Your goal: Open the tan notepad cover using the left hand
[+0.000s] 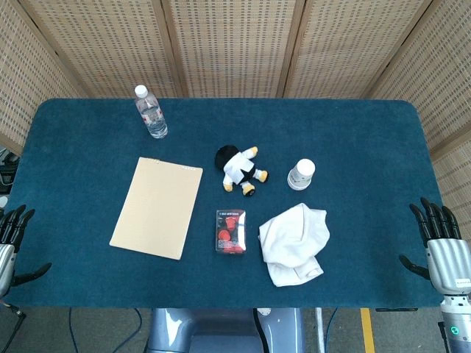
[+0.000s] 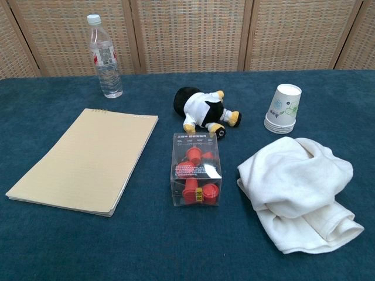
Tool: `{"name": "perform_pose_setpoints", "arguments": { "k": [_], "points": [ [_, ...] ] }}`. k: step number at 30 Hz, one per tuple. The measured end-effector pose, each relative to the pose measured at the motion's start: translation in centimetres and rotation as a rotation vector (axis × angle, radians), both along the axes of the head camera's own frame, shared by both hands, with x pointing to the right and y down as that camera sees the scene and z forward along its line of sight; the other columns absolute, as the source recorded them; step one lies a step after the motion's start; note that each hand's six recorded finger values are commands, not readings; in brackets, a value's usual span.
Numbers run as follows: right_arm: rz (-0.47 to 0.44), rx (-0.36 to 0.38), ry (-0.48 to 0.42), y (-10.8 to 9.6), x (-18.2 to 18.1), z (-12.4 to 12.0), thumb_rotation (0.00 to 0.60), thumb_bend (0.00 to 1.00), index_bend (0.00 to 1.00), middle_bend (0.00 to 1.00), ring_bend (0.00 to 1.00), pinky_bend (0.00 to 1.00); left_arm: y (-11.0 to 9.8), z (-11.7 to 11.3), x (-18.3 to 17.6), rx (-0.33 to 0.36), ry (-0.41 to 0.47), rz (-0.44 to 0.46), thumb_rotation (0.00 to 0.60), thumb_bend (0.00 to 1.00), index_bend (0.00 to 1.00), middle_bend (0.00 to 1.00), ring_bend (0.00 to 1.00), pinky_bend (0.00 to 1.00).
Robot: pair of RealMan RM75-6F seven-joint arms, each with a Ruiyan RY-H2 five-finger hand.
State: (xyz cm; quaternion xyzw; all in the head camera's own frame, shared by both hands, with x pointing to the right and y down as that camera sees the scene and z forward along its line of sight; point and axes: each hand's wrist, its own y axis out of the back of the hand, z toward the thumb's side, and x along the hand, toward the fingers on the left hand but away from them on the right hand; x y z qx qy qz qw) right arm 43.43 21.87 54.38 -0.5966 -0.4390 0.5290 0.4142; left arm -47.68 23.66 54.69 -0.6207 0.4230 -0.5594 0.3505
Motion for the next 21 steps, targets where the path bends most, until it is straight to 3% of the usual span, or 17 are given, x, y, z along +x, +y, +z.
{"name": "perform_pose_setpoints", "arguments": {
  "k": [12,16,21],
  "points": [
    [0.014,-0.040,-0.009,0.1,0.1,0.1,0.600,0.00,0.00,0.00,0.00,0.00,-0.2,1.8,1.9,-0.032,0.018,0.088,0.600,0.00,0.00,0.00,0.00,0.00],
    [0.016,-0.055,-0.008,0.0,0.2,0.4,0.600,0.00,0.00,0.00,0.00,0.00,-0.1,4.3,4.2,-0.096,0.021,0.190,0.600,0.01,0.00,0.00,0.00,0.00],
    [0.009,-0.064,-0.007,0.0,-0.1,0.7,0.600,0.00,0.00,0.00,0.00,0.00,0.2,8.3,8.3,-0.185,-0.002,0.338,0.600,0.14,0.01,0.00,0.00,0.00]
  ]
}}
